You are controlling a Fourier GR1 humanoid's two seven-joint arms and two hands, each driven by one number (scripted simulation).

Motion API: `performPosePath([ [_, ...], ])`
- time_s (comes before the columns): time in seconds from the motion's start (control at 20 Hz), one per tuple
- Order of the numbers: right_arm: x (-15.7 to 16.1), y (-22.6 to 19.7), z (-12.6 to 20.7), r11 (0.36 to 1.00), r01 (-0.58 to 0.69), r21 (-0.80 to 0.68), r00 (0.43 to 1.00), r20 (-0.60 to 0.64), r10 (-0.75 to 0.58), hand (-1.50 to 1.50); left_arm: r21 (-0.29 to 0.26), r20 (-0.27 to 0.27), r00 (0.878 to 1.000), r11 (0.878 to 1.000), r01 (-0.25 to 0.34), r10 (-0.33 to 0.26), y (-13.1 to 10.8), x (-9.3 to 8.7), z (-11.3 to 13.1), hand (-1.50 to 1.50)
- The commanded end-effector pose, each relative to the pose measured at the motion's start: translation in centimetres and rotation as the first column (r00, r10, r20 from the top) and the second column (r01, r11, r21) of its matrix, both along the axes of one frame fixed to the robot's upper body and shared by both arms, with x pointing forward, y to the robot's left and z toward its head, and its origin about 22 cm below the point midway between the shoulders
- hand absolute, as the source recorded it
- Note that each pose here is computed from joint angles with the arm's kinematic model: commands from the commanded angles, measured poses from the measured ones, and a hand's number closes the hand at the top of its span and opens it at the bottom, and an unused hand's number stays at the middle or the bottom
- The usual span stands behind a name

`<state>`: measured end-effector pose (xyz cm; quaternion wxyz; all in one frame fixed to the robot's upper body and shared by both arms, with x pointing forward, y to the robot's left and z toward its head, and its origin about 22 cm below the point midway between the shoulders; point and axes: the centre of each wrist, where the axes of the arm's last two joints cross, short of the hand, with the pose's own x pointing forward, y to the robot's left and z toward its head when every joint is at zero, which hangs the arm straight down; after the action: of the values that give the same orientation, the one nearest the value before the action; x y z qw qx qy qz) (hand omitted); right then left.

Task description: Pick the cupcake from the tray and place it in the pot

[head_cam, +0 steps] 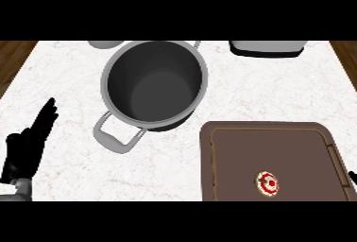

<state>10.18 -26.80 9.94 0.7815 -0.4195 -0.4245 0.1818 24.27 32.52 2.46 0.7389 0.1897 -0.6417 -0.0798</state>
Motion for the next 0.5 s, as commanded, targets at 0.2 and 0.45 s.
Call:
performPosePath([
  [0.2,3.9,2.9,1.6,0.997,-0.055,0.053,0.942,-0.329,0.069,-1.50,-0.005,0.003,1.000,1.000,0.011,-0.011,-0.4,0.5,0.0,0.00],
  [0.45,7.0,3.6,2.2,0.994,-0.075,0.076,0.918,-0.384,0.098,-1.50,-0.003,-0.010,1.000,1.000,0.002,-0.002,0.6,0.9,1.3,0.00],
])
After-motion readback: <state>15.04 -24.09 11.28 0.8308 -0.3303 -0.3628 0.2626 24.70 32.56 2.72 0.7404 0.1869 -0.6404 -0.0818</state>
